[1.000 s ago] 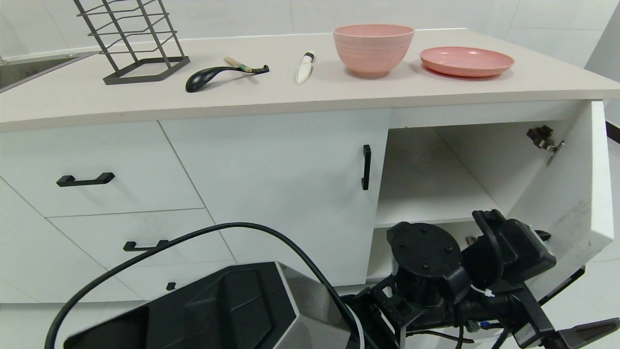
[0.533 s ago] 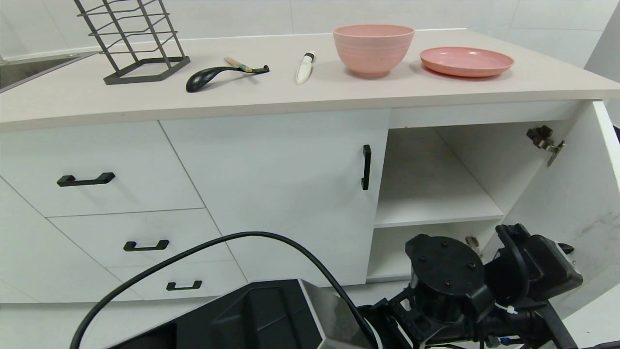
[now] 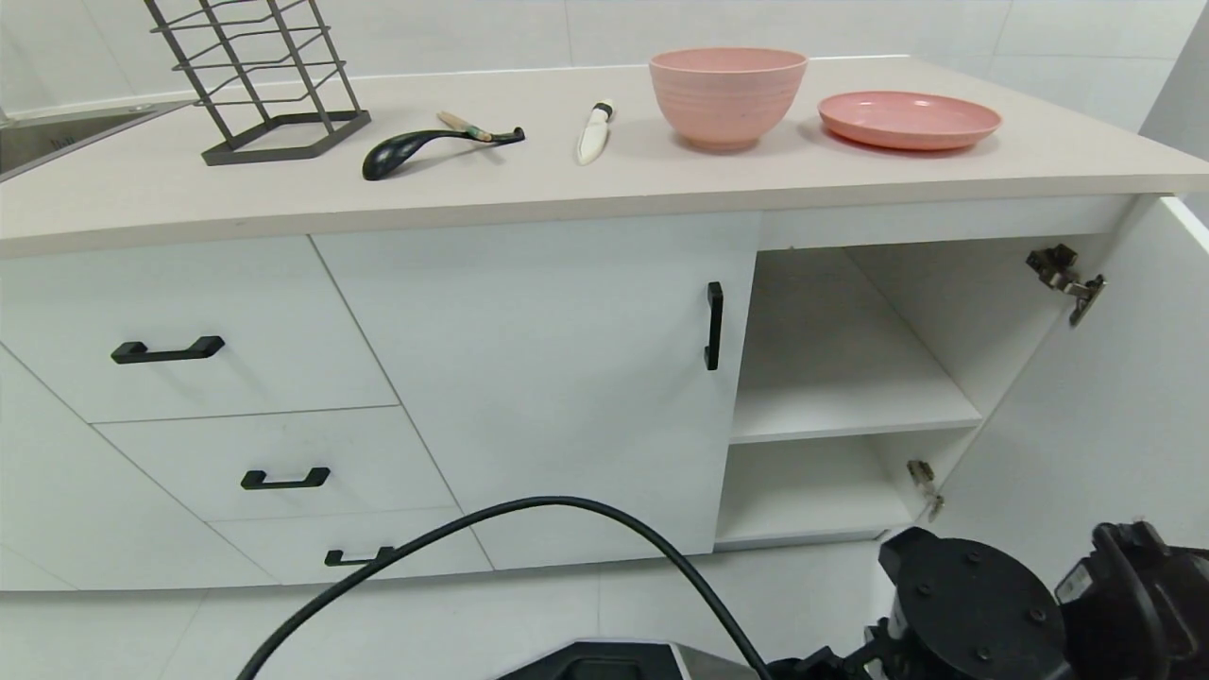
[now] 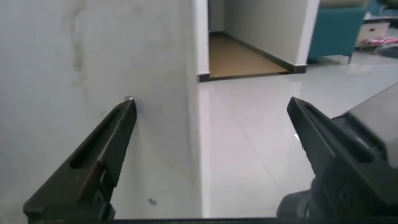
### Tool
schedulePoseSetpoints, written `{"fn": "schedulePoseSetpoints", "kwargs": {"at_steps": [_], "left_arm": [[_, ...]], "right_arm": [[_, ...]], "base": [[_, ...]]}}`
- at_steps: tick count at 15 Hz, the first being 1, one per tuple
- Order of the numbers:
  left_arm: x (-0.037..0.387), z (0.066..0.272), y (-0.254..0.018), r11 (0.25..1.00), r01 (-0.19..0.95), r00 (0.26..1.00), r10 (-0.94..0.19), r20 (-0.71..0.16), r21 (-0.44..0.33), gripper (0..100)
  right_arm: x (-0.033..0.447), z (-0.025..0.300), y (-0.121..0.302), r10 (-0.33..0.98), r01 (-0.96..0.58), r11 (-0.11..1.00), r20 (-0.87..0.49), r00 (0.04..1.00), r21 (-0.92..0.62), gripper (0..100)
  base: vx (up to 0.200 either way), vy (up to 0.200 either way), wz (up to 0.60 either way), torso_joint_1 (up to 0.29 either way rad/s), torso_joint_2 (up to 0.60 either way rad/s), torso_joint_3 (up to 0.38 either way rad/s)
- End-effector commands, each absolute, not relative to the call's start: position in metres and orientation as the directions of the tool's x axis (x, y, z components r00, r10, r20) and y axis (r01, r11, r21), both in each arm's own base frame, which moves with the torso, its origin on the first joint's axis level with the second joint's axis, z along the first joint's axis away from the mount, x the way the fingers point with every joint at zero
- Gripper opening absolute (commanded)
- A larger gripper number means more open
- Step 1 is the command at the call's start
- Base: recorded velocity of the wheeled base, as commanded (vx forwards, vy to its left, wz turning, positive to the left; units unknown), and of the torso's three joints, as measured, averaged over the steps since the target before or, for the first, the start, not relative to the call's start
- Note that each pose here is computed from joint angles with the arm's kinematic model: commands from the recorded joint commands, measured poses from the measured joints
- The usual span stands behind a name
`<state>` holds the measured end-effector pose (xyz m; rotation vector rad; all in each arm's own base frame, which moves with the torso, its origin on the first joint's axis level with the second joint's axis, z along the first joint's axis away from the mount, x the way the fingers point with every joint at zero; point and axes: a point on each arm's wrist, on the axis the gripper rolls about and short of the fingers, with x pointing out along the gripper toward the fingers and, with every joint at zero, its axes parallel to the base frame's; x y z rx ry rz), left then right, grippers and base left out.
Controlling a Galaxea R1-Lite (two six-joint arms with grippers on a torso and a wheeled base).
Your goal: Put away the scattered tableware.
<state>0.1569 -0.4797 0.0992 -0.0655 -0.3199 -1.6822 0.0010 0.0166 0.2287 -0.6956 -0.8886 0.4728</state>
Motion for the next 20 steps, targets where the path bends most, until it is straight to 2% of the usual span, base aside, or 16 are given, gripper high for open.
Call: {"fn": "schedulePoseSetpoints", "kwargs": {"at_steps": [1,2,3,4,6,8,9,12,14,15,17,19,20], "left_arm": [[0.138,0.086,-0.499,-0.155,0.971,-0.197,-0.949,0.245,0.181,100],[0.134,0.085,-0.501,-0.173,0.967,-0.217,-0.944,0.247,0.186,100],[0.127,0.072,-0.507,-0.244,0.949,-0.289,-0.927,0.239,0.201,100],[0.126,0.063,-0.510,-0.259,0.947,-0.300,-0.926,0.231,0.192,100],[0.130,0.060,-0.509,-0.258,0.954,-0.290,-0.924,0.249,0.155,100],[0.164,0.078,-0.493,-0.166,0.977,-0.198,-0.937,0.286,0.131,100],[0.188,0.089,-0.473,-0.091,0.988,-0.123,-0.951,0.285,0.122,100],[0.220,0.107,-0.394,0.036,0.995,0.013,-0.973,0.232,0.094,100],[0.222,0.125,-0.348,0.096,0.992,0.076,-0.974,0.213,0.086,100],[0.222,0.153,-0.308,0.157,0.983,0.130,-0.963,0.234,0.097,100],[0.220,0.182,-0.265,0.234,0.965,0.196,-0.943,0.269,0.118,100],[0.212,0.192,-0.230,0.289,0.949,0.247,-0.931,0.270,0.129,100],[0.203,0.196,-0.203,0.331,0.935,0.290,-0.920,0.264,0.128,100]], "right_arm": [[-0.002,0.229,0.017,0.622,-0.058,0.687,0.544,0.563,-0.725,100],[-0.003,0.231,0.018,0.619,-0.049,0.686,0.548,0.562,-0.726,100],[-0.010,0.237,0.020,0.616,-0.001,0.678,0.567,0.547,-0.735,100],[-0.014,0.241,0.021,0.613,0.028,0.672,0.578,0.538,-0.740,100],[-0.018,0.242,0.022,0.612,0.049,0.668,0.586,0.531,-0.742,100],[-0.018,0.242,0.022,0.609,0.053,0.668,0.586,0.535,-0.742,100],[-0.017,0.241,0.022,0.608,0.050,0.669,0.584,0.537,-0.742,100],[-0.013,0.233,0.021,0.605,0.015,0.677,0.568,0.558,-0.736,100],[-0.008,0.225,0.019,0.609,-0.030,0.684,0.549,0.572,-0.728,100],[-0.005,0.220,0.018,0.633,-0.079,0.684,0.536,0.559,-0.725,100],[0.003,0.217,0.016,0.669,-0.163,0.681,0.515,0.537,-0.714,100],[0.007,0.205,0.016,0.696,-0.242,0.673,0.488,0.527,-0.699,100],[0.007,0.200,0.016,0.704,-0.267,0.669,0.475,0.528,-0.694,100]], "base": [[0.000,0.000,0.00,0.000,0.00,0.000],[0.000,0.000,0.00,0.000,0.00,0.000],[0.000,0.000,0.00,0.000,0.00,0.000],[0.000,0.000,0.00,0.000,0.00,0.000],[0.000,0.000,0.00,0.000,0.00,0.000],[0.000,0.000,0.00,0.000,0.00,0.000],[0.000,0.000,0.00,0.000,0.00,0.000],[0.000,0.000,0.00,0.000,0.00,0.000],[0.000,0.000,0.00,0.000,0.00,0.000],[0.000,0.000,0.00,0.000,0.00,0.000],[0.000,0.000,0.00,0.000,0.00,0.000],[0.000,0.000,0.00,0.000,0.00,0.000],[0.000,0.000,0.00,0.000,0.00,0.000]]}}
